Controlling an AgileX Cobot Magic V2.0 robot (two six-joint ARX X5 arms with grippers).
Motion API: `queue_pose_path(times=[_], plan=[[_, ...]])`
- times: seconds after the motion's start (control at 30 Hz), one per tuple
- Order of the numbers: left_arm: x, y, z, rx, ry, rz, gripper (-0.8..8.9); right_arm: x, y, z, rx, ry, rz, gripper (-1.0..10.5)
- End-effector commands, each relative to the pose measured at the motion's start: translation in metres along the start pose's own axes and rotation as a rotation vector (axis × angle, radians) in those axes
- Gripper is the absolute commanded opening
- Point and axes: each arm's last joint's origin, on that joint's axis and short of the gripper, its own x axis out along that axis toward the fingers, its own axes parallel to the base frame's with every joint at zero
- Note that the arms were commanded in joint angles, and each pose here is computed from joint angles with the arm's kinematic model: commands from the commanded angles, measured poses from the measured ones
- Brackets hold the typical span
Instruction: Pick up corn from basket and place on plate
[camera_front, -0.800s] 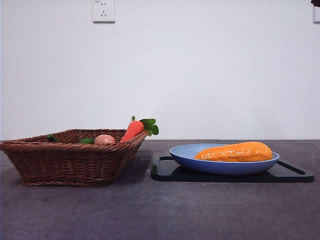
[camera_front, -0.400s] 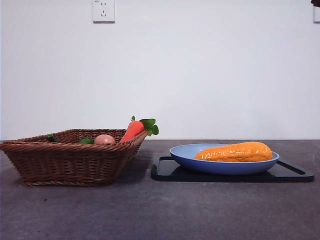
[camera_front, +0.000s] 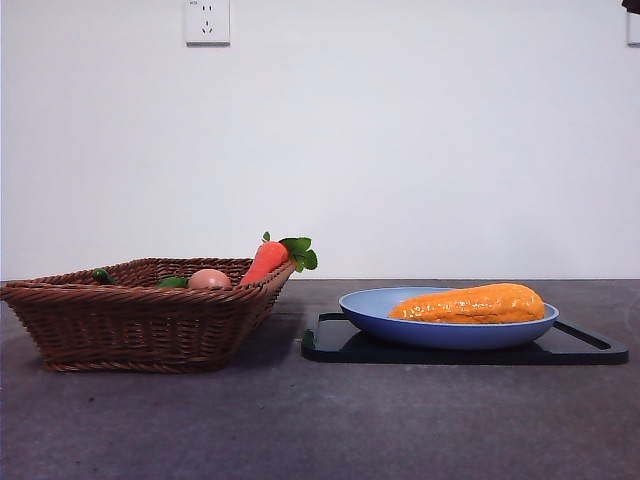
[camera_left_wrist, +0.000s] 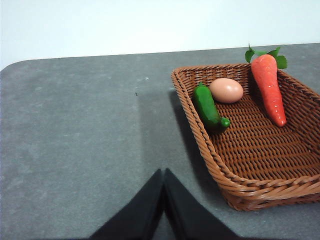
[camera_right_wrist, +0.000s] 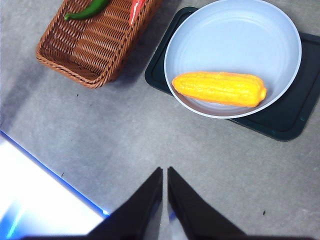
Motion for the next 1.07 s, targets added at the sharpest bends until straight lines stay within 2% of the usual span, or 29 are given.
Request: queue_pose_path(times=[0.03,0.17,0.23,0.4,0.53,0.73,0.87,0.97,1.07], plan=[[0.002,0.000,-0.009,-0.012,0.038,0.003,0.04,-0.002,0.001,0.004,-0.020,-0.012,0.002,0.0],[0.002,0.000,-0.009,-0.012,0.038,0.003,0.04,-0.001,0.002,0.004,-0.029,-0.011,0.008,0.0],[0.002,0.000,-0.009,-0.012,0.038,0.003,0.04,-0.006,0.004,0.004,-0.085,-0.051,-0.010,0.0],[0.002,0.000,-0.009,-0.012,0.038,0.003,0.04,-0.024,0.003,0.012,-0.271,-0.340,-0.090,0.0],[0.002,0.000,-0.009,-0.012,0.038,0.003,0.04,-0.029,0.000,0.004,-0.365,-0.572,-0.138,0.0],[0.002,0.000,-0.009,-0.012,0.038,0.003,0.04,-0.016,-0.018,-0.039,-0.386,-0.800,-0.258,0.0],[0.002,0.000,-0.009,-0.012,0.038,0.003,0.04,0.001,-0.027,-0.071,-0.409,-0.875,-0.328,0.0],[0.002,0.000,-0.009,-0.012,0.038,0.003,0.04,0.014,-0.034,-0.092,-0.398,-0.914,-0.406,0.0],[0.002,0.000,-0.009,-0.012,0.038,0.003,0.04,0.029,-0.041,-0.113,-0.383,-0.930,-0.449,0.0]])
